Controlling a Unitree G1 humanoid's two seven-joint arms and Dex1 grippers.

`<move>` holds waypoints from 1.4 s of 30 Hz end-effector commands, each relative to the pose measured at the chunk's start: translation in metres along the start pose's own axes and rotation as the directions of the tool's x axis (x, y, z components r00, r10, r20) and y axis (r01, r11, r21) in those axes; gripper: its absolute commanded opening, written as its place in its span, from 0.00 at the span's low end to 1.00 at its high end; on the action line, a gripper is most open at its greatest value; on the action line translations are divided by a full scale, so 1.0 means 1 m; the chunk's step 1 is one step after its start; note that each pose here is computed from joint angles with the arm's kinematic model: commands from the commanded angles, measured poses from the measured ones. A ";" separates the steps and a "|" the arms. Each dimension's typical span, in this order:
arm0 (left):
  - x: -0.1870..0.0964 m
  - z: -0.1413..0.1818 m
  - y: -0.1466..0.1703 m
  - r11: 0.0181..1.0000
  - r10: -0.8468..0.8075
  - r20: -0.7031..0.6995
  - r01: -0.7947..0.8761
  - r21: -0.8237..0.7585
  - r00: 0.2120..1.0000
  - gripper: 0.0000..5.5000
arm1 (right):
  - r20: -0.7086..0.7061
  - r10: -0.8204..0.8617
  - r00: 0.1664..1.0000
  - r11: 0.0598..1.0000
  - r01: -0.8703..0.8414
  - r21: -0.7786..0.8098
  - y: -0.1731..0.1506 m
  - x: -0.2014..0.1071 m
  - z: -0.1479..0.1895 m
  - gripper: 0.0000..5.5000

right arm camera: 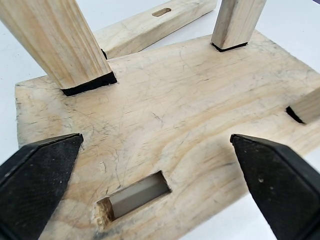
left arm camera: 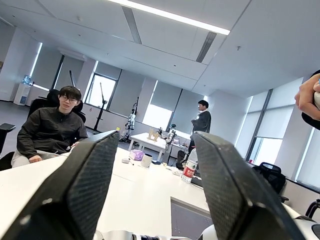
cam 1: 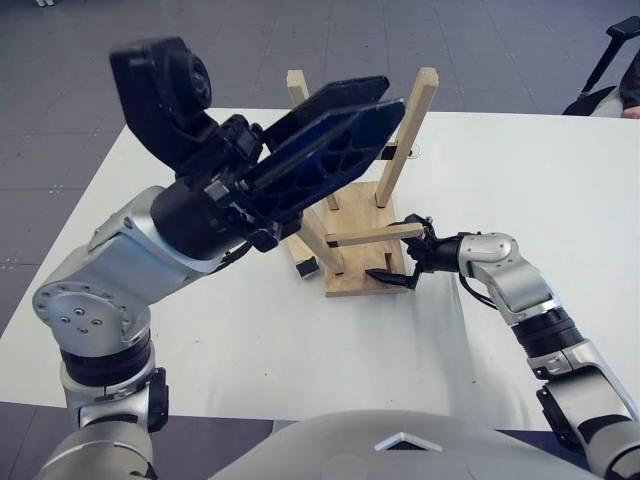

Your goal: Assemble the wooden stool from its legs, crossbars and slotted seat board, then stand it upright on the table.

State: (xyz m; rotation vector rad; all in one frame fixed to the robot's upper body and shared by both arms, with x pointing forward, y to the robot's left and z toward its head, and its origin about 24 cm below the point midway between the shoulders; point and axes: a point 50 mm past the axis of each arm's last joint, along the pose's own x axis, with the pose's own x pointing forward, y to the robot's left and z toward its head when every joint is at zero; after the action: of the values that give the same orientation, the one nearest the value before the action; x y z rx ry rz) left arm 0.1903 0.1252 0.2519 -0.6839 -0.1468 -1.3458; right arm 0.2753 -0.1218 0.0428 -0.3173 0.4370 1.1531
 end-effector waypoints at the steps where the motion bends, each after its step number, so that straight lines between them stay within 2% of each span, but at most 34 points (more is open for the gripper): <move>1: 0.003 0.026 0.027 0.968 0.197 0.126 -0.213 0.131 0.972 0.50 | -0.186 -0.066 0.980 0.996 0.076 0.049 0.000 -0.009 -0.038 1.00; 3: 0.007 0.050 0.049 0.907 0.324 0.283 -0.382 0.180 0.903 0.50 | -0.185 -0.063 0.981 0.996 0.073 0.048 0.000 -0.008 -0.038 1.00; 5: 0.013 0.071 0.057 0.867 0.355 0.394 -0.456 0.199 0.848 0.50 | -0.184 -0.059 0.981 0.997 0.068 0.044 0.000 -0.006 -0.036 1.00; 7: 0.022 0.084 0.054 0.858 0.330 0.441 -0.459 0.228 0.835 0.50 | -0.184 -0.054 0.981 0.997 0.062 0.038 0.000 -0.006 -0.034 1.00; 8: 0.026 0.082 0.051 0.864 0.319 0.412 -0.441 0.244 0.853 0.50 | -0.185 -0.053 0.981 0.998 0.060 0.036 0.000 -0.006 -0.034 1.00; 10: 0.026 0.055 0.049 0.891 0.324 0.280 -0.391 0.229 0.904 0.50 | -0.189 -0.051 0.981 0.998 0.059 0.036 0.000 -0.007 -0.035 1.00; 12: 0.018 0.015 0.050 0.925 0.322 0.099 -0.335 0.178 0.941 0.50 | -0.192 -0.051 0.980 0.997 0.060 0.039 0.001 -0.008 -0.037 1.00; 15: -0.014 -0.063 0.059 0.923 0.382 -0.202 -0.384 0.032 0.902 0.50 | -0.192 -0.053 0.980 0.997 0.062 0.042 0.001 -0.009 -0.037 1.00; 17: -0.035 -0.097 0.063 0.887 0.434 -0.290 -0.462 -0.030 0.853 0.50 | -0.190 -0.055 0.980 0.997 0.064 0.039 0.000 -0.009 -0.035 1.00; 19: -0.042 -0.104 0.065 0.873 0.456 -0.292 -0.486 -0.037 0.841 0.50 | -0.189 -0.057 0.980 0.997 0.065 0.038 0.000 -0.010 -0.035 1.00; 24: -0.031 -0.073 0.072 0.874 0.485 -0.126 -0.485 0.037 0.865 0.50 | -0.188 -0.056 0.981 0.997 0.065 0.039 0.002 -0.009 -0.036 1.00; 27: -0.008 -0.023 0.069 0.899 0.420 0.100 -0.428 0.090 0.902 0.50 | -0.189 -0.060 0.980 0.997 0.070 0.043 0.002 -0.009 -0.037 1.00; 31: 0.022 0.057 0.037 0.945 0.218 0.373 -0.290 0.149 0.902 0.50 | -0.191 -0.061 0.980 0.996 0.072 0.050 0.004 -0.009 -0.039 1.00; 32: 0.023 0.074 0.029 0.946 0.199 0.432 -0.288 0.151 0.880 0.50 | -0.191 -0.061 0.980 0.996 0.072 0.051 0.005 -0.009 -0.039 1.00; 33: 0.019 0.086 0.029 0.910 0.269 0.463 -0.380 0.165 0.844 0.50 | -0.190 -0.060 0.980 0.996 0.072 0.053 0.005 -0.009 -0.039 1.00; 35: 0.000 0.098 0.043 0.743 0.488 0.508 -0.643 0.185 0.710 0.50 | -0.188 -0.070 0.980 0.995 0.082 0.057 0.006 -0.011 -0.039 1.00; 36: -0.014 0.093 0.054 0.610 0.613 0.491 -0.766 0.204 0.619 0.50 | -0.180 -0.087 0.980 0.993 0.099 0.061 0.005 -0.012 -0.038 1.00; 37: -0.027 0.083 0.064 0.487 0.713 0.455 -0.843 0.227 0.534 0.50 | -0.171 -0.105 0.980 0.991 0.119 0.068 0.004 -0.014 -0.036 1.00; 39: -0.047 0.047 0.081 0.287 0.859 0.353 -0.920 0.268 0.371 0.57 | -0.158 -0.154 0.975 0.982 0.169 0.084 0.001 -0.020 -0.033 1.00; 42: -0.063 -0.017 0.097 0.102 0.971 0.162 -0.921 0.375 0.174 0.67 | -0.144 -0.257 0.956 0.957 0.273 0.100 -0.009 -0.037 -0.028 1.00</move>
State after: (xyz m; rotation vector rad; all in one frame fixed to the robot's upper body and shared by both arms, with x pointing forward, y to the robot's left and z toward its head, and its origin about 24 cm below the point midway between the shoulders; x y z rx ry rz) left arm 0.2652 0.1880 0.2046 -0.2561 0.0078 -0.0308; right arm 0.2704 -0.1395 0.0477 -0.3006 0.4402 0.9787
